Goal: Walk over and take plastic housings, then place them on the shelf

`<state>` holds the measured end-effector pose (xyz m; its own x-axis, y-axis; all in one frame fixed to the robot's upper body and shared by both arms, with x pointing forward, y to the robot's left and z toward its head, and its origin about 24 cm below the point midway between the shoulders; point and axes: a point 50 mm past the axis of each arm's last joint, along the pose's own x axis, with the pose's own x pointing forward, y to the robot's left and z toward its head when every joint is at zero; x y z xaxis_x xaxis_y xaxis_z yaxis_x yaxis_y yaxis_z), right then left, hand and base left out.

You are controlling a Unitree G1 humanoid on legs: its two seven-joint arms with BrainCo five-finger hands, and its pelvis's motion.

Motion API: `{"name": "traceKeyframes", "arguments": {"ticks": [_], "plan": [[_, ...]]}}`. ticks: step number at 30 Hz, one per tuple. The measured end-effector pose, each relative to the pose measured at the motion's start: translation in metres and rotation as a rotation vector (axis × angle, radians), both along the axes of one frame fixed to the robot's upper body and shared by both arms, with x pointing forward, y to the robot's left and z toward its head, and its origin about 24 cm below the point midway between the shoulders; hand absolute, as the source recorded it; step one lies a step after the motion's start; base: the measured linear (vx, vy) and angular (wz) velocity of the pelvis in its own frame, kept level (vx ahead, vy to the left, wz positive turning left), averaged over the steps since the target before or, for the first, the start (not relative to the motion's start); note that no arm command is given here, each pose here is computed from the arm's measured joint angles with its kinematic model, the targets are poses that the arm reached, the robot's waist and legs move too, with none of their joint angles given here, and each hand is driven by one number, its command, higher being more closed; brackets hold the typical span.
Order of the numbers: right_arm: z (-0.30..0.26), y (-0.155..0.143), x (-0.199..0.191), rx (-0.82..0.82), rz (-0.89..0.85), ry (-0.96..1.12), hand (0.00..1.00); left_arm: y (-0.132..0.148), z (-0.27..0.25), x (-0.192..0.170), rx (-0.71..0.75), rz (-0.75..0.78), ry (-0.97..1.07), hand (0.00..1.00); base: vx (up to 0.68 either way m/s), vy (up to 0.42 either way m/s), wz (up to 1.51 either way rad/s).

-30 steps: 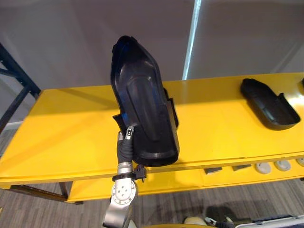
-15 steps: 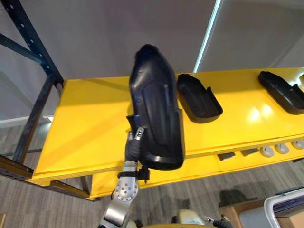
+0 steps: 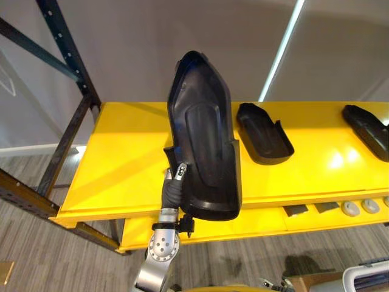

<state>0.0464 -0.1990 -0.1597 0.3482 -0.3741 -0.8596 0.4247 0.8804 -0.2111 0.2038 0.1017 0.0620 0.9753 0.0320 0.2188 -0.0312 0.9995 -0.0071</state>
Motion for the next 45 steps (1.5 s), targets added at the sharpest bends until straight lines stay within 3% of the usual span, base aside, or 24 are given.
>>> {"name": "traceKeyframes", "arguments": {"ticks": [7,19,28,33,34,45], "plan": [[0.000,-0.003,-0.006,-0.014,0.034,0.020,0.00,0.024,0.003,0.016,0.056,0.127,0.000,1.00,0.01,0.005,-0.02],[-0.001,-0.006,0.006,-0.008,0.083,0.026,0.00,0.104,-0.028,0.068,0.251,0.391,0.231,1.00,-0.09,-0.033,-0.04],[-0.002,-0.007,0.008,0.008,0.098,0.033,0.00,0.136,-0.038,0.088,0.283,0.471,0.357,1.00,-0.01,-0.013,0.00],[-0.001,-0.007,0.017,0.007,0.104,0.016,0.00,0.154,-0.017,0.112,0.309,0.513,0.331,1.00,0.01,0.001,0.00],[-0.001,-0.007,0.018,0.007,0.105,0.014,0.00,0.154,-0.015,0.114,0.309,0.516,0.327,0.00,0.00,0.000,0.00],[-0.001,-0.009,0.027,0.011,0.095,-0.001,0.00,0.157,0.003,0.130,0.314,0.528,0.299,0.00,-0.01,-0.008,-0.01]]}}
